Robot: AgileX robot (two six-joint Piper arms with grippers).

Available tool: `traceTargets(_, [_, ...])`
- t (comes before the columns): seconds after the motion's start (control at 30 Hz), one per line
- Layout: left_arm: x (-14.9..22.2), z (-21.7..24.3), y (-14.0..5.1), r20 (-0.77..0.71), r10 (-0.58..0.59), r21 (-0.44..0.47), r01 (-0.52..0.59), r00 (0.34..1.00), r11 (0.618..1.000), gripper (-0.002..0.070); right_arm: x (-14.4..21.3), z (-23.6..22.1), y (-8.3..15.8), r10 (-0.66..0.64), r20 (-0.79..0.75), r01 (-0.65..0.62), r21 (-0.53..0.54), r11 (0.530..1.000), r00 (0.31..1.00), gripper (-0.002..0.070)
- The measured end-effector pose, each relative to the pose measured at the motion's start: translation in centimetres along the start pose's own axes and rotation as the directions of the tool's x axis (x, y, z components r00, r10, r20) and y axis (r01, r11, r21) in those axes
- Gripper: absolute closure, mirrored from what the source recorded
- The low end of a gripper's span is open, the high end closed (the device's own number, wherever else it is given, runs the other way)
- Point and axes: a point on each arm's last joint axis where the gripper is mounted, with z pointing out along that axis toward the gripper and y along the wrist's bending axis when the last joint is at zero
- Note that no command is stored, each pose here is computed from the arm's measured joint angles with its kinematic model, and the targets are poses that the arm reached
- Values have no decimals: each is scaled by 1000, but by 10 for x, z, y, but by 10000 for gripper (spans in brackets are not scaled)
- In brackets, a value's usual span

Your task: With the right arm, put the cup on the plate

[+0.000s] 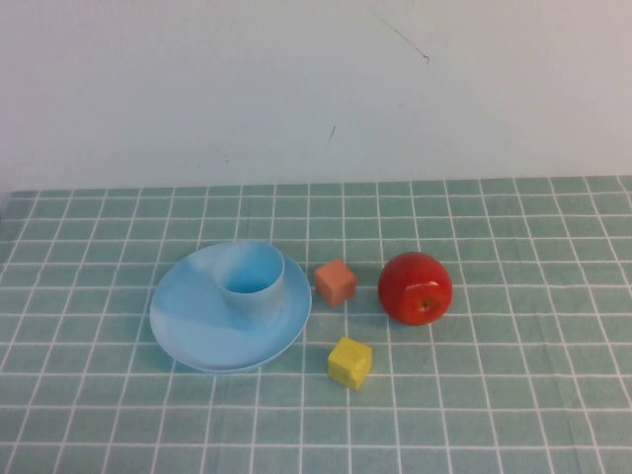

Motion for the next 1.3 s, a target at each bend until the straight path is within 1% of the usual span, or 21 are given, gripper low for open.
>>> traceTargets(0.2, [0,0,0,0,0,0,0,1000,1000,678,17,13,8,4,-56,-6,-43,999,998,678])
traceTargets(0.37, [0,0,0,0,0,0,0,1000,1000,678,22,21,10,2,-88,-6,-55,998,996,678])
traceTargets(0.43, [0,0,0,0,0,0,0,1000,1000,678,25,25,11,-18,-104,13,-51,999,994,678])
traceTargets(0.5, [0,0,0,0,0,0,0,1000,1000,678,28,26,8,-17,-70,16,-19,1000,997,678])
traceTargets(0.57, [0,0,0,0,0,0,0,1000,1000,678,32,27,5,0,17,-1,29,1000,1000,678])
traceTargets(0.63, [0,0,0,0,0,0,0,1000,1000,678,40,27,2,33,144,-46,90,995,989,678])
traceTargets(0.73, [0,0,0,0,0,0,0,1000,1000,678,66,24,3,57,329,-128,197,972,943,678])
traceTargets(0.83, [0,0,0,0,0,0,0,1000,1000,678,100,20,11,38,469,-195,292,936,883,678])
traceTargets(0.97, [0,0,0,0,0,0,0,1000,1000,678,147,21,29,-14,583,-272,400,875,812,678])
traceTargets(1.03, [0,0,0,0,0,0,0,1000,1000,678,170,32,37,-26,596,-301,442,845,803,678])
traceTargets(1.13, [0,0,0,0,0,0,0,1000,1000,678,198,64,42,17,540,-320,473,821,842,678])
traceTargets(1.23, [0,0,0,0,0,0,0,1000,1000,678,224,99,44,96,447,-324,466,823,889,678])
traceTargets(1.3, [0,0,0,0,0,0,0,1000,1000,678,240,118,47,143,391,-327,455,828,909,678])
